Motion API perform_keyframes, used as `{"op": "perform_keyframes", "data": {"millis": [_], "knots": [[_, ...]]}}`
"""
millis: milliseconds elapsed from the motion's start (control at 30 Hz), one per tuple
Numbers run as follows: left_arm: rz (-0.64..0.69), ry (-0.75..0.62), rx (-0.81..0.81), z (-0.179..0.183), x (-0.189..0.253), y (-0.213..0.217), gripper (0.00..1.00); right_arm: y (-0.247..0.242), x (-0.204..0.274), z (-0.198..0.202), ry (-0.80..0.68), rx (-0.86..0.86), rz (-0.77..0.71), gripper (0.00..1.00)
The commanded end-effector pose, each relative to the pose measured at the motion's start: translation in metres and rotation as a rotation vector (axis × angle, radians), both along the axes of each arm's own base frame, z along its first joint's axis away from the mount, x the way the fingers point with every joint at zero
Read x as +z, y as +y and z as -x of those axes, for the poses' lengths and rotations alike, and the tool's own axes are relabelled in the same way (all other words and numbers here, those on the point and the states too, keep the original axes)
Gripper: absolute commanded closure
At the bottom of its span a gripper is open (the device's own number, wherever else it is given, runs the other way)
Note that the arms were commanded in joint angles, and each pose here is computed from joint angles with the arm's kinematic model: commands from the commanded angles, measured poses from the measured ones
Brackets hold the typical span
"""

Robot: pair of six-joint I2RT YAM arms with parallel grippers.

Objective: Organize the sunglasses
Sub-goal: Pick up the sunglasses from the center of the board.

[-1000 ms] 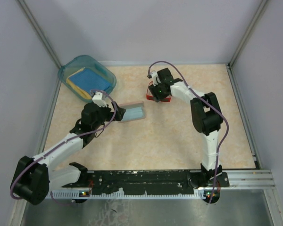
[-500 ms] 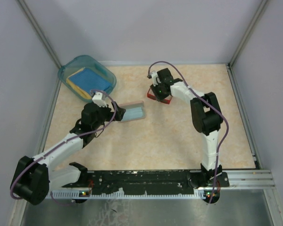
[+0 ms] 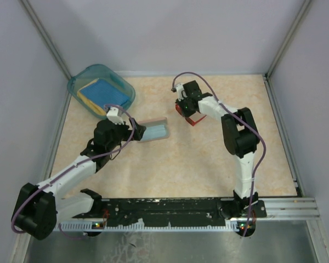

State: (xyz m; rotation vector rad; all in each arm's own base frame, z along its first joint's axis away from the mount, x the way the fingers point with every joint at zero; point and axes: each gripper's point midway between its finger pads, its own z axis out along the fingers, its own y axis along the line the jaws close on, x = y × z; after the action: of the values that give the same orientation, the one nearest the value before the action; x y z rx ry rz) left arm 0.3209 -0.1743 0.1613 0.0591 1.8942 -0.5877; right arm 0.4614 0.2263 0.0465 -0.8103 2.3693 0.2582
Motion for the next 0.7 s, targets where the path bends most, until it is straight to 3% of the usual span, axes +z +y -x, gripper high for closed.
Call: {"op": "perform_keyframes", "data": {"millis": [0, 133, 333, 667], "knots": [[0.017, -0.019, -0.011, 0.001, 0.008, -0.001, 0.0, -0.005, 0.01, 0.005, -0.008, -0.014, -0.016, 0.98], [0.019, -0.014, -0.009, -0.001, 0.008, -0.002, 0.0, -0.008, 0.021, 0.004, -0.049, -0.038, -0.022, 1.0], [0.033, 0.0, -0.011, -0.006, 0.015, -0.006, 0.02, -0.016, 0.077, 0.015, -0.206, -0.05, -0.081, 1.0], [0.008, 0.02, -0.029, -0.018, 0.028, -0.014, 0.03, 0.002, 0.116, 0.114, -0.371, 0.196, -0.124, 1.0]]}}
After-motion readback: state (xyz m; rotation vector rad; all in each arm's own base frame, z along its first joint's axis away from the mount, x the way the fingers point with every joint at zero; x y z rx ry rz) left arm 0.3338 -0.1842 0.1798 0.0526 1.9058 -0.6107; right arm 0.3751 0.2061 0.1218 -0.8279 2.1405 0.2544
